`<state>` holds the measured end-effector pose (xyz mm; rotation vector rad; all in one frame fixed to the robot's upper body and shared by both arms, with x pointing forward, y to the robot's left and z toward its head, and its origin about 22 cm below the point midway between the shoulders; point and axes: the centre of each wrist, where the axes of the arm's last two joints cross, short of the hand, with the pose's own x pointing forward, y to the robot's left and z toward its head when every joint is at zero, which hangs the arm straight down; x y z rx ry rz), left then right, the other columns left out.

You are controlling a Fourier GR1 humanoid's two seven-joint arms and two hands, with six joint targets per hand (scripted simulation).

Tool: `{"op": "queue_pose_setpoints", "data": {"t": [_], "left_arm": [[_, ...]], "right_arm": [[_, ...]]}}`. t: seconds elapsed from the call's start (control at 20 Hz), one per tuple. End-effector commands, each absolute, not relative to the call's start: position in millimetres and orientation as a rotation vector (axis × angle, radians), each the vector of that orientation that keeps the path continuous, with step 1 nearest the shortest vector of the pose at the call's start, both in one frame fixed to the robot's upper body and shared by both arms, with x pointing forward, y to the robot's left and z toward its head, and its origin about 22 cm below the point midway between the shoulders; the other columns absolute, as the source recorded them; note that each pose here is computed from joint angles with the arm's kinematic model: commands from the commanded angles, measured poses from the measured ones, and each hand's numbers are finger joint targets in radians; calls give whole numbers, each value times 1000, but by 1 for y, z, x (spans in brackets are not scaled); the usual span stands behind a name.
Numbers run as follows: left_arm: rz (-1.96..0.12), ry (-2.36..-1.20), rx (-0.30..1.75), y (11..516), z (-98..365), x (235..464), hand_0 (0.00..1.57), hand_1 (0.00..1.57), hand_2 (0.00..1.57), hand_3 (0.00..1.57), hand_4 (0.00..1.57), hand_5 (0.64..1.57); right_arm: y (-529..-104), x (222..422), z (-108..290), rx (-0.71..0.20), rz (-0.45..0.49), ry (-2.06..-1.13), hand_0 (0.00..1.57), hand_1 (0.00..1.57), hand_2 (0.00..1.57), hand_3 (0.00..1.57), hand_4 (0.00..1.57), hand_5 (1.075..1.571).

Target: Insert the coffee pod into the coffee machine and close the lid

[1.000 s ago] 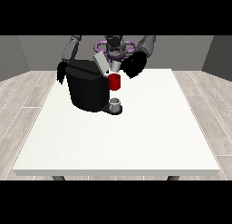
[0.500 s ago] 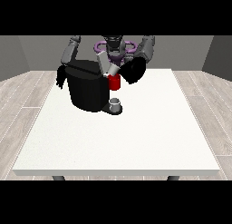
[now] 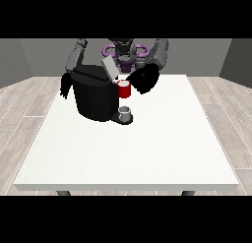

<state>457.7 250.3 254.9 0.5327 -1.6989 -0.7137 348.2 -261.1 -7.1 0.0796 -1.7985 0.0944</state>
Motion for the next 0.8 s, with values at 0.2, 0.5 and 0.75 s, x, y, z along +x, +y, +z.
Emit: {"op": "queue_pose_setpoints", "data": {"t": [0.2,0.5,0.75], "left_arm": [[-647,-1713,589,253,253,460,1431,1431,1448,1395,596,1571],[-622,-1774,456,259,232,458,0,0,350,355,0,1571],[-583,-1727,153,252,130,443,0,0,0,0,0,1571]], "right_arm": [[-260,353,1,140,117,-1797,0,0,0,0,320,1571],[-272,346,-10,110,100,-1791,0,0,0,0,245,1571],[-275,300,-63,106,-2,-1693,0,0,0,0,268,1571]]}}
